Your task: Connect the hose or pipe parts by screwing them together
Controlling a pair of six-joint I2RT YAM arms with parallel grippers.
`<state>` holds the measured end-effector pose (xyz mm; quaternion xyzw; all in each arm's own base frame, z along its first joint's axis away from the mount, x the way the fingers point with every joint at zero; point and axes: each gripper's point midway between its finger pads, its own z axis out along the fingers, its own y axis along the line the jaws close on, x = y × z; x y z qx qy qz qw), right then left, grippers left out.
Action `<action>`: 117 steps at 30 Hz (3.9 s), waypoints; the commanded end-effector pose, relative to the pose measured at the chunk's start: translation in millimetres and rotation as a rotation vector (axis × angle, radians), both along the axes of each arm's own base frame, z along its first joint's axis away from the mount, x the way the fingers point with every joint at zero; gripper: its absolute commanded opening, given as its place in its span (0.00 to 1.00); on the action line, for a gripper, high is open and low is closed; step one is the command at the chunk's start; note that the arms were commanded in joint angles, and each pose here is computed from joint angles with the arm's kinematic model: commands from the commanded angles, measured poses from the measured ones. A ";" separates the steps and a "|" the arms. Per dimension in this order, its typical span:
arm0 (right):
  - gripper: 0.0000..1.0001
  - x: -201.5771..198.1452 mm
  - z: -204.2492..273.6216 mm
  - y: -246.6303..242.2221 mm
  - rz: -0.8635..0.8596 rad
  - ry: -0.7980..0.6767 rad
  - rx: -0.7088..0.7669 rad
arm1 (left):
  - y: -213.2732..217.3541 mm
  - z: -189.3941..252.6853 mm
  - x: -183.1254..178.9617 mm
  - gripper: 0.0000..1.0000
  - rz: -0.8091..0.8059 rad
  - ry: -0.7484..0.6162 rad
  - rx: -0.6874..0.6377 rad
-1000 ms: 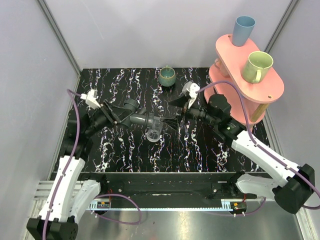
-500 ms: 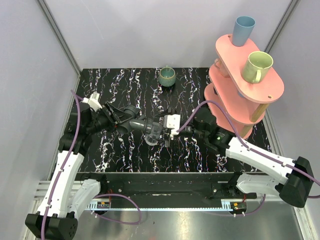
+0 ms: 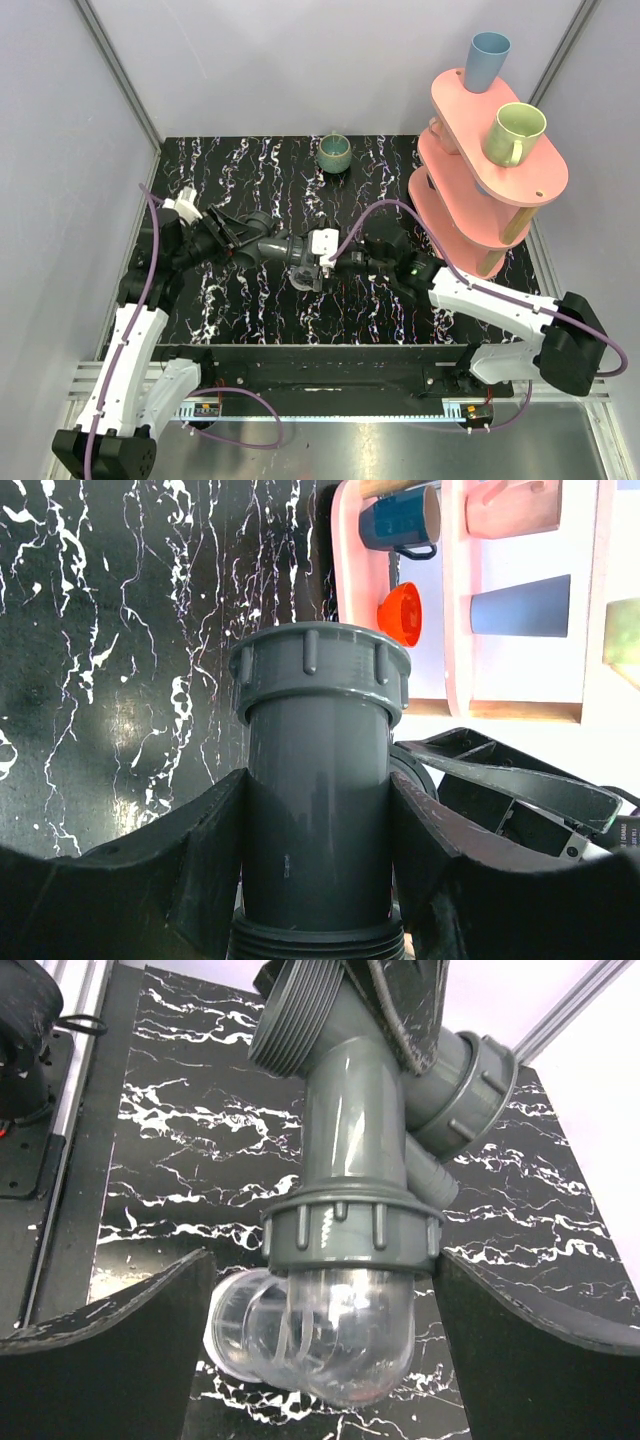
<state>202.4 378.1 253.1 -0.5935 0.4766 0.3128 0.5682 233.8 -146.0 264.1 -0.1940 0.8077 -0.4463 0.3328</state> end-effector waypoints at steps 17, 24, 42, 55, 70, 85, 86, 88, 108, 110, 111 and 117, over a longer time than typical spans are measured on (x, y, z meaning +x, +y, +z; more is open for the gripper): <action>0.29 -3.1 21.5 30.5 0.014 0.524 0.233 | -18.4 61.5 -7.7 0.00 -0.165 -0.664 -0.051; 0.22 27.6 43.4 0.7 0.082 0.975 0.351 | -27.0 47.9 -19.4 0.00 -0.248 -0.795 -0.092; 1.00 46.9 69.0 -47.2 -0.202 0.355 0.320 | -6.8 21.4 14.0 0.00 -0.044 -0.301 -0.022; 1.00 0.2 38.9 -4.3 -0.127 -0.231 0.039 | -3.9 38.6 11.1 0.00 0.011 -0.142 -0.061; 0.98 2.7 0.5 14.4 -0.119 -0.232 -0.068 | -11.0 46.7 5.1 0.00 -0.025 -0.138 -0.116; 0.61 -3.8 4.9 34.3 -0.112 0.027 0.070 | -9.9 48.1 7.8 0.00 -0.064 -0.346 -0.050; 0.41 -5.7 8.2 34.9 -0.094 0.058 0.090 | -10.4 53.5 7.7 0.00 -0.076 -0.407 -0.041; 0.31 4.1 15.3 29.5 -0.123 0.173 0.146 | -13.0 48.0 0.6 0.00 -0.120 -0.492 -0.020; 0.91 53.5 49.0 -23.8 -0.140 0.734 0.341 | -10.2 26.6 0.6 0.00 -0.140 -0.511 0.061; 1.00 58.5 49.2 -32.6 -0.184 0.626 0.321 | -8.1 26.8 2.4 0.00 -0.121 -0.454 0.062; 1.00 56.7 42.1 -35.3 -0.202 0.619 0.283 | -7.6 25.1 5.0 0.00 -0.106 -0.420 0.050; 1.00 38.3 48.5 -38.2 -0.233 0.280 0.168 | -4.4 20.8 11.1 0.00 -0.027 -0.226 -0.013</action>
